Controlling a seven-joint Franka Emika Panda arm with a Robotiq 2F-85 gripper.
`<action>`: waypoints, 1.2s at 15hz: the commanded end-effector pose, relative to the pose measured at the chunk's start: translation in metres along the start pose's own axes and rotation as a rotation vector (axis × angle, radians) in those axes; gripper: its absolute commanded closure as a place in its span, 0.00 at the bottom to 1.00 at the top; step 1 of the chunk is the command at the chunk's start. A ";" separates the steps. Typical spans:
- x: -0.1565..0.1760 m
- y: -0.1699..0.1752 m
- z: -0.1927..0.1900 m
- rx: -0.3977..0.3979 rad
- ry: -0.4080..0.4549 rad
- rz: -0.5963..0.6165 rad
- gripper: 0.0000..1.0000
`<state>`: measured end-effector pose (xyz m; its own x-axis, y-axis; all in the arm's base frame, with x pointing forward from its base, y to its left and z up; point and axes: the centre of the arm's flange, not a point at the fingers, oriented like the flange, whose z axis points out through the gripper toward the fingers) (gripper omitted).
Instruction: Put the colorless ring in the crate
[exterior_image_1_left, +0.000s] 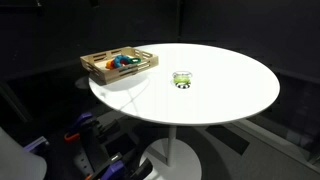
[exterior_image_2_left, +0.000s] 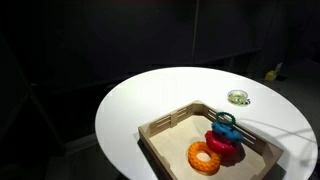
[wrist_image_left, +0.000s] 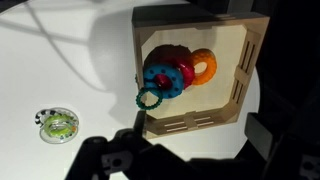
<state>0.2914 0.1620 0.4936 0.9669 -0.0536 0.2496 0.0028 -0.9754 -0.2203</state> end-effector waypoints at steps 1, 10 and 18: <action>0.000 0.000 0.000 0.000 0.000 0.000 0.00; 0.021 -0.003 -0.009 0.002 0.019 0.017 0.00; 0.081 -0.004 -0.038 0.027 0.080 0.082 0.00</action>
<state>0.3306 0.1528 0.5301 0.9451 -0.1254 0.3017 -0.0459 -0.9652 -0.2574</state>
